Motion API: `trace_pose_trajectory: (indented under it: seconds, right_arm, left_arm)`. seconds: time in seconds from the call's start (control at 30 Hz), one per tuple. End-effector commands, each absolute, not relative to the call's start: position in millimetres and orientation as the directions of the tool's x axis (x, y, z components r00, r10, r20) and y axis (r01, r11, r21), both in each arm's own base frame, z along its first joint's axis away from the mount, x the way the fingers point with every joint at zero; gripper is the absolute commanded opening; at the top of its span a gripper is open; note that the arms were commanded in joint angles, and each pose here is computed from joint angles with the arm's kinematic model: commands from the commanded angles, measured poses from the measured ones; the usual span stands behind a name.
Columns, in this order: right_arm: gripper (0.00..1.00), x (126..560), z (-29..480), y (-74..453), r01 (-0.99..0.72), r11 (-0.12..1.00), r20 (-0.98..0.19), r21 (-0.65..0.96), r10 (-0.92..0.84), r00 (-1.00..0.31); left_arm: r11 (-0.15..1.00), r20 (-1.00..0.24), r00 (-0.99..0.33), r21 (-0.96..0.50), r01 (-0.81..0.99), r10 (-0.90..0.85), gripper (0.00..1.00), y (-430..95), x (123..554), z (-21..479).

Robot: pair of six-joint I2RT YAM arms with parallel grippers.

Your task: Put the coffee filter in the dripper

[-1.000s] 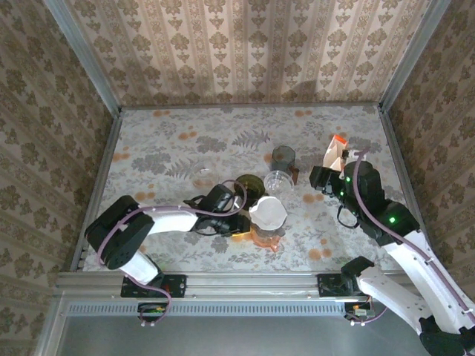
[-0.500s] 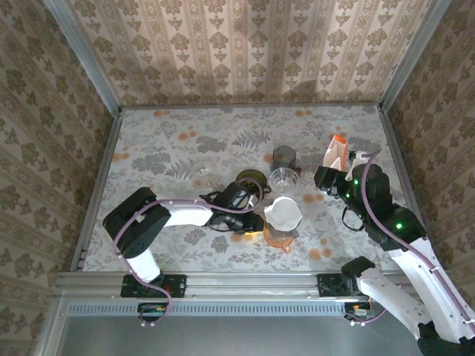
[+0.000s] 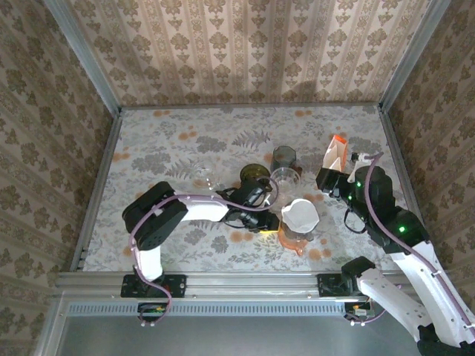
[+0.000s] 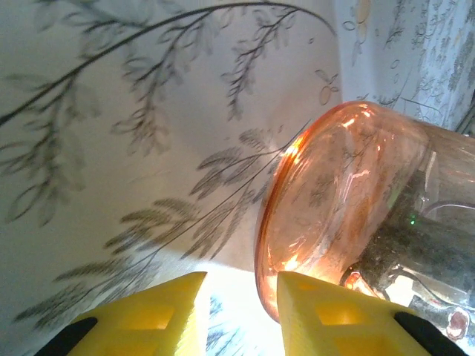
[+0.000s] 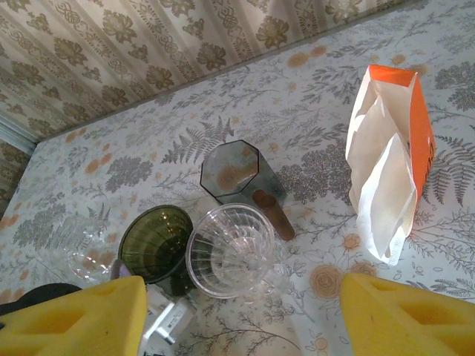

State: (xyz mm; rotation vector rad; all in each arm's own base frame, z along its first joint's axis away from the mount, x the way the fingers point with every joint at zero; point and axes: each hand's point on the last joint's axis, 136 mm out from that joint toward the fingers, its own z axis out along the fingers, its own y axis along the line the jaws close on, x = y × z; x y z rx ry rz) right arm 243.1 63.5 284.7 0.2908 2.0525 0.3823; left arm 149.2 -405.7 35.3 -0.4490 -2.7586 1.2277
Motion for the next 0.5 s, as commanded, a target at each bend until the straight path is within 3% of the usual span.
trace_pose_trajectory:
  seconds: [0.0, 0.27, 0.47]
  right_arm:
    - [0.71, 237.3, 279.0, 60.9, 0.054, 0.925, -0.790, 0.377, 0.351, -0.502]
    - [0.71, 238.0, 279.1, 63.1, 0.049, 0.920, -0.785, 0.389, 0.359, -0.504]
    - [0.73, 241.7, 287.1, 70.6, 0.011, 0.917, -0.788, 0.398, 0.348, -0.508]
  left_arm:
    - [0.590, -0.055, -0.934, -0.762, 0.268, 0.352, 0.33, -418.3, 142.8, 42.9]
    - [0.581, -0.053, -0.929, -0.767, 0.272, 0.365, 0.34, -424.0, 139.5, 44.8]
    - [0.581, -0.126, -0.946, -0.762, 0.286, 0.300, 0.42, -401.2, 152.9, 66.1]
